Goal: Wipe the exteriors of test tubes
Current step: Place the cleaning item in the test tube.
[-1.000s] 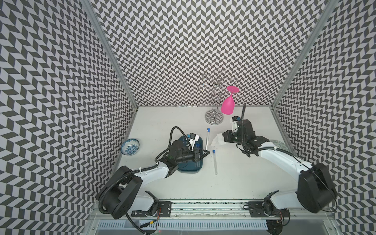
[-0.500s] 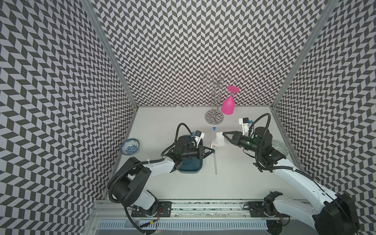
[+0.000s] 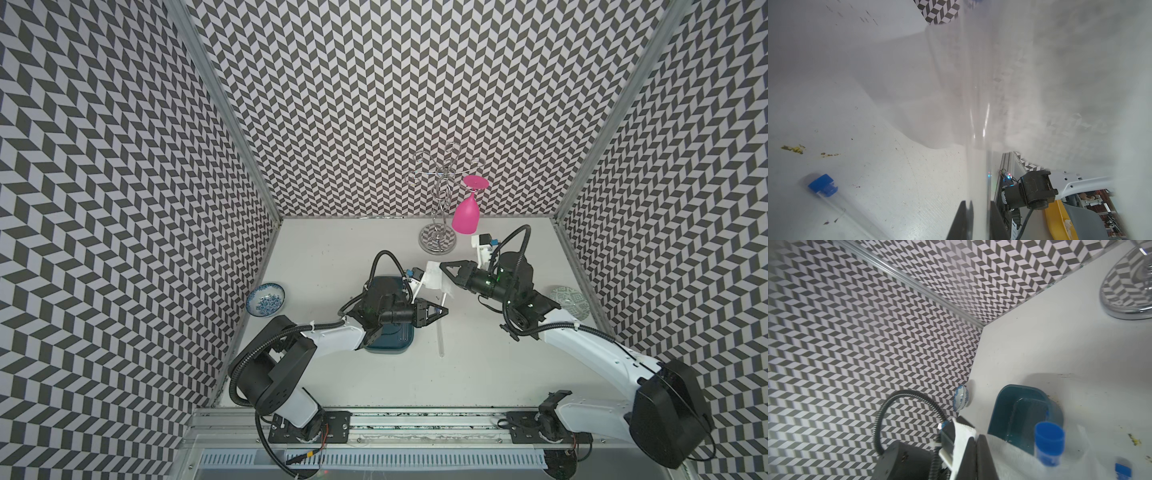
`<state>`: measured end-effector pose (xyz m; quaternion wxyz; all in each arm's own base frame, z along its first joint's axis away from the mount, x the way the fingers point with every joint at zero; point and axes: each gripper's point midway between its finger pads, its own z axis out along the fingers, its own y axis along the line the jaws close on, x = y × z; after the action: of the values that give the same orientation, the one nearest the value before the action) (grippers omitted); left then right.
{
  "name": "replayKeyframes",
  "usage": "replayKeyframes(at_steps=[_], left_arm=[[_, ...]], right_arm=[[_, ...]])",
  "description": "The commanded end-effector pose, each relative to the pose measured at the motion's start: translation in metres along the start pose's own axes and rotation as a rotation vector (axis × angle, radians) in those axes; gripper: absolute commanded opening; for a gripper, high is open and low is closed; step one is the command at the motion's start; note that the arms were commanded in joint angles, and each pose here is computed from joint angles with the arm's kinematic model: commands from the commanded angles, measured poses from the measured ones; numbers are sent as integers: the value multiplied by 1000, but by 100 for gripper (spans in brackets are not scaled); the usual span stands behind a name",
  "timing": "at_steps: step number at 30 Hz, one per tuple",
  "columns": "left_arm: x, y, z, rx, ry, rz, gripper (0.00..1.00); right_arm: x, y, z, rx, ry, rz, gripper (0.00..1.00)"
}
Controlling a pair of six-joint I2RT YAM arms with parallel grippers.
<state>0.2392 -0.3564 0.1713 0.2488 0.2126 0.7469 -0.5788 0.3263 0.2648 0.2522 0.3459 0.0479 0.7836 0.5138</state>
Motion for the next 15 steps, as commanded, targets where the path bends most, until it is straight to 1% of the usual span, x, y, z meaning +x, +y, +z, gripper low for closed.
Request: replayKeyframes(at_steps=[1, 4, 7, 11, 15], left_arm=[[-4, -15, 2, 46, -7, 46, 15], [-3, -15, 1, 42, -11, 44, 15], [-3, -15, 2, 46, -9, 44, 15], [-3, -15, 4, 55, -7, 36, 15], [-2, -14, 4, 60, -11, 27, 15]], right_arm=[[-4, -4, 8, 49, -32, -50, 0], [-3, -9, 12, 103, -32, -92, 0], [1, -11, 18, 121, 1, -113, 0], [5, -9, 25, 137, 28, -141, 4], [1, -9, 24, 173, 18, -170, 14]])
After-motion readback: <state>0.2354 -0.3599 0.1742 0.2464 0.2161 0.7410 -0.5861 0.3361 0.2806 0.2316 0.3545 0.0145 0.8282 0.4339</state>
